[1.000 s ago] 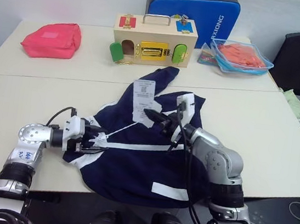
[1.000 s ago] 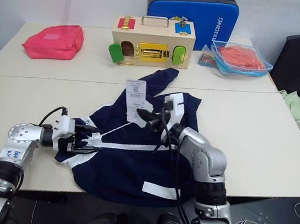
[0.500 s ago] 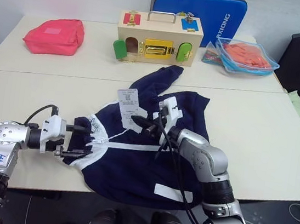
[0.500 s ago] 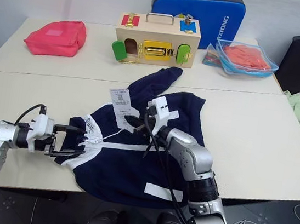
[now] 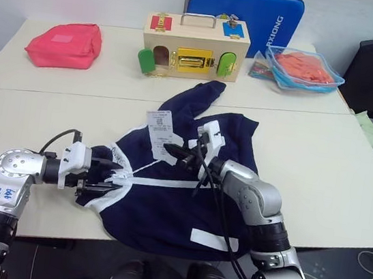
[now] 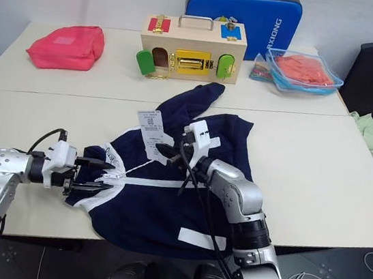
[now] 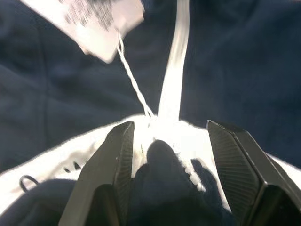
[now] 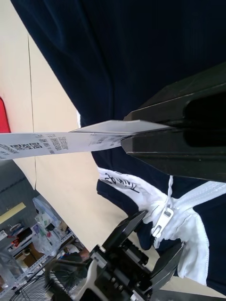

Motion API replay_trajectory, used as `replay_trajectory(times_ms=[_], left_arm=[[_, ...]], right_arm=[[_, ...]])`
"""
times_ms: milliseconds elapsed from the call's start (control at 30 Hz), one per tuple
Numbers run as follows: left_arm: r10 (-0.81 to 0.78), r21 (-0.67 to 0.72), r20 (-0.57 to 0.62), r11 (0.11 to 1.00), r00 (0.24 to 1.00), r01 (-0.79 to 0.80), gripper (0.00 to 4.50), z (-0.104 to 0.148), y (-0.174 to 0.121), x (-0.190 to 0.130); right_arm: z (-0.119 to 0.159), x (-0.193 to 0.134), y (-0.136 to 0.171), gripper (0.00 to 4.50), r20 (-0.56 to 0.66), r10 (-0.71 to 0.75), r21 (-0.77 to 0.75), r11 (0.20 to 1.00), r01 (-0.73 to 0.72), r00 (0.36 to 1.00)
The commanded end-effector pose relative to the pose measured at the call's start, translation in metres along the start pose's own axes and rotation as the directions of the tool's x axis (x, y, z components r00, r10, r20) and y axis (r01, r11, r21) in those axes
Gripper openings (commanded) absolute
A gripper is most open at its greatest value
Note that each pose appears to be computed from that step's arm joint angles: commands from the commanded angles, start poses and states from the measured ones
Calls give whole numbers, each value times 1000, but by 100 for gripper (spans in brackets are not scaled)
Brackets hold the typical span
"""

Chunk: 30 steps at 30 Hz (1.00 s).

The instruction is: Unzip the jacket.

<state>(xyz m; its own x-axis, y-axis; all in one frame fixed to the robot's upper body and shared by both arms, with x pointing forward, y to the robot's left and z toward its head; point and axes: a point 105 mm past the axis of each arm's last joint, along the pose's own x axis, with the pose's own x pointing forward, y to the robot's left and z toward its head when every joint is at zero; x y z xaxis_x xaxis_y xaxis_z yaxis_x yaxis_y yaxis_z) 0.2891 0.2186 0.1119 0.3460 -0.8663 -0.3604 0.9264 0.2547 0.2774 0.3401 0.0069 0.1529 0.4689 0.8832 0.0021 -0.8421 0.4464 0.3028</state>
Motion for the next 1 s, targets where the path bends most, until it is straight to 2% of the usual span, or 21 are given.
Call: replay_trajectory(times_ms=[33,267,533,833,1000], left_arm=[[3,6,-32,1000,999,-3,255,-10,2,8],[-19,-111,-123,994,992,5,255,-40,-5,10],[-36,-253,-285,967,958,-38,255,-82,-21,-9],[-51,-289,-276,957,960,-32,255,-87,-29,-8],[-47,-304,-279,952,959,-42,255,-91,-32,-13]], right_arm=[[14,2,5,0,48,28,-34,999,-26,998],[21,-3,1,0,62,8,-51,999,-5,998],[31,-34,-25,0,88,-95,-68,993,101,992],[34,-50,-41,0,108,-153,-58,985,160,982],[48,-72,-59,0,145,-210,-120,966,228,967]])
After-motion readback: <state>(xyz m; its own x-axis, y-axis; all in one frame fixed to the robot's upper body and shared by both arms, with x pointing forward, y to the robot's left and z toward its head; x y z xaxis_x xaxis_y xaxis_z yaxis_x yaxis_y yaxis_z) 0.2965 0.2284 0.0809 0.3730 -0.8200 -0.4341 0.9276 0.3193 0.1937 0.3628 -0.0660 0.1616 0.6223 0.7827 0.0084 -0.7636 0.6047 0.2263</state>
